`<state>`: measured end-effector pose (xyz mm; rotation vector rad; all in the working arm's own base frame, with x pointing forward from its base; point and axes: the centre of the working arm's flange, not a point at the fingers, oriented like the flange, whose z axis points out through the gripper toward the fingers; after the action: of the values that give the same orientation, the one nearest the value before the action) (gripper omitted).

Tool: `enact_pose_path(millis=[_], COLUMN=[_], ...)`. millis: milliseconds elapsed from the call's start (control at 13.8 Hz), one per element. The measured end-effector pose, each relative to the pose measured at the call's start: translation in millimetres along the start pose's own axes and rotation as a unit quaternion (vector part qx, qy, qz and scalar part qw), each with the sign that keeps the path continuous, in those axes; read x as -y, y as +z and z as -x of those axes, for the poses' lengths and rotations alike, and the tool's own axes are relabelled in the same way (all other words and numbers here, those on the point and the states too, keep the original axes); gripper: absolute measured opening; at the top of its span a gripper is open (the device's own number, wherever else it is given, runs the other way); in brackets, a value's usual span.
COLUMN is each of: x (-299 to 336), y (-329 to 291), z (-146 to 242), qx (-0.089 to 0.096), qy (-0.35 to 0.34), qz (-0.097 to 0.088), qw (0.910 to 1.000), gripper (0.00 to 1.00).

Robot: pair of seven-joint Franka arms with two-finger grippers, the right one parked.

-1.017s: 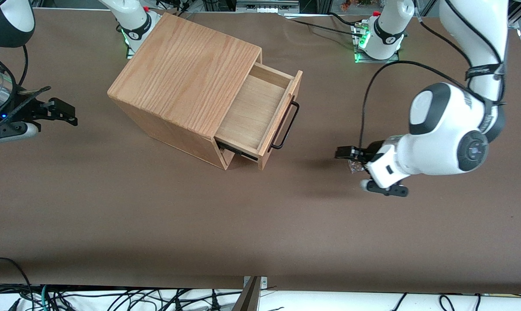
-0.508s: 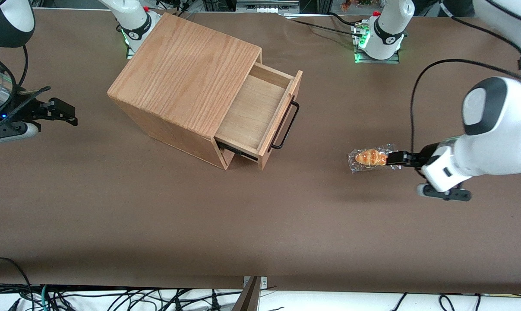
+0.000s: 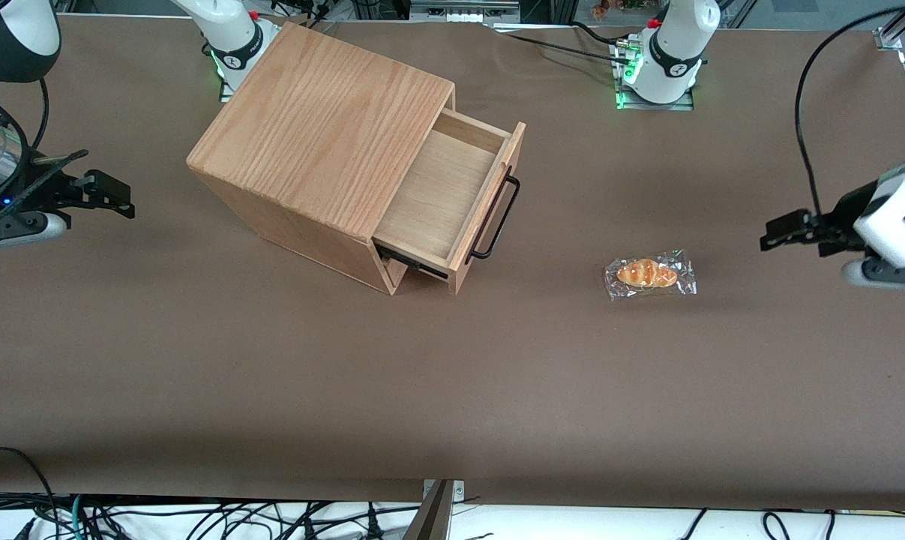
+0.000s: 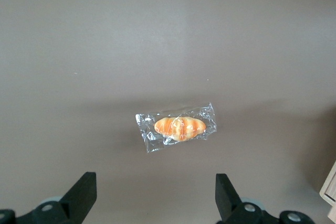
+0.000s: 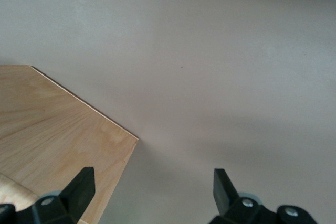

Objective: Open top drawer with left arm

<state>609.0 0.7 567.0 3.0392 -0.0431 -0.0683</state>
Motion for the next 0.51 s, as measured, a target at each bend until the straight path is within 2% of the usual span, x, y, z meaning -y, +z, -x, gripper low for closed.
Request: enact_pose_path(millis=[145, 218, 508], x=[-7.2, -10.7, -13.5], y=[-29.2, -40.0, -37.9], z=[21.4, 31.3, 55.9], qx=[-0.021, -0.025, 0.012], qy=[0.005, 0.007, 0.009], qz=[-0.001, -0.002, -0.006], qw=[0.9998, 0.9997, 0.9999], gripper=[1.00, 1.00, 1.00])
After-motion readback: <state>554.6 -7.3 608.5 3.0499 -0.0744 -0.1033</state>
